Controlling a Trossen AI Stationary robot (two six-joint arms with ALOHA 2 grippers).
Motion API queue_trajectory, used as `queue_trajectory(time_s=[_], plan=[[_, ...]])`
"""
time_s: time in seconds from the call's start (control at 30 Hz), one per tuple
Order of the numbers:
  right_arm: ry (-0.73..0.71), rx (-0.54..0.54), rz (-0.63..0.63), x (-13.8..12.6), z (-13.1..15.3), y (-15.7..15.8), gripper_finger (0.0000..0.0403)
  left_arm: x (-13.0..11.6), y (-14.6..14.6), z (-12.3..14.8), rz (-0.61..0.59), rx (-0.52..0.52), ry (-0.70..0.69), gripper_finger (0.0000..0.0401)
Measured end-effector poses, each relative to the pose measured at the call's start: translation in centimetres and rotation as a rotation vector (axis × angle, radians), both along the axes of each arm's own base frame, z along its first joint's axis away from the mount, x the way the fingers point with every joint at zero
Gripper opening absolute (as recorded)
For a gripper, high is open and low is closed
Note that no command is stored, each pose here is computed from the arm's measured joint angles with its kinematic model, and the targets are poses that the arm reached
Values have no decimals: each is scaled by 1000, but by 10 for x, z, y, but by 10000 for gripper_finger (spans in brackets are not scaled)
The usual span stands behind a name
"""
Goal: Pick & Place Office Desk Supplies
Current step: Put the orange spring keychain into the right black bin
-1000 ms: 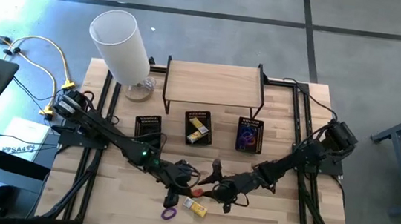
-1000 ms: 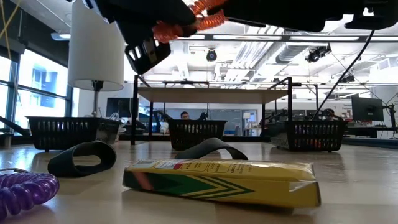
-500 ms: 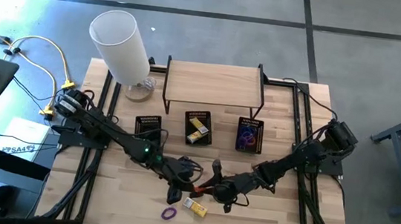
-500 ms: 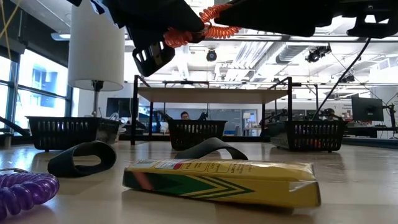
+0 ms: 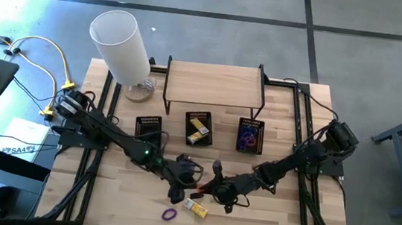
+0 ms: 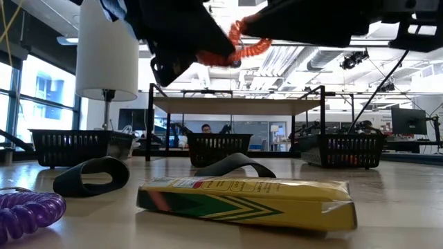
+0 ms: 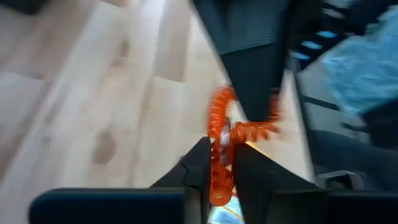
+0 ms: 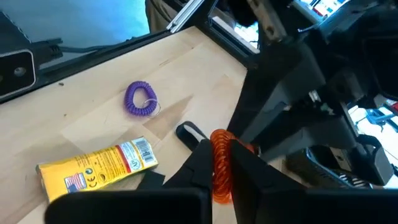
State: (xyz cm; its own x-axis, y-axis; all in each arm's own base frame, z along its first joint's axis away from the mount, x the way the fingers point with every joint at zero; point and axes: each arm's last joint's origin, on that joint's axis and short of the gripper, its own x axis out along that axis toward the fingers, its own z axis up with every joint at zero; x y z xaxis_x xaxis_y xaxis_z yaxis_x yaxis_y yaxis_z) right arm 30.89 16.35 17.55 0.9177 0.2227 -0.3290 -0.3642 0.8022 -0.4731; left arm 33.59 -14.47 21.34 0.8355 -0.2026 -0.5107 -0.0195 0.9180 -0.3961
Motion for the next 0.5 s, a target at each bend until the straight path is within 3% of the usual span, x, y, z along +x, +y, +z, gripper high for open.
queue_trajectory(time_s=[0.33, 0.5], plan=[[92, 37, -35, -3, -7, -1, 17, 1, -7, -9, 1, 45, -4, 140], [238, -8, -213, -20, -14, -2, 17, 2, -7, -9, 2, 43, -8, 153]])
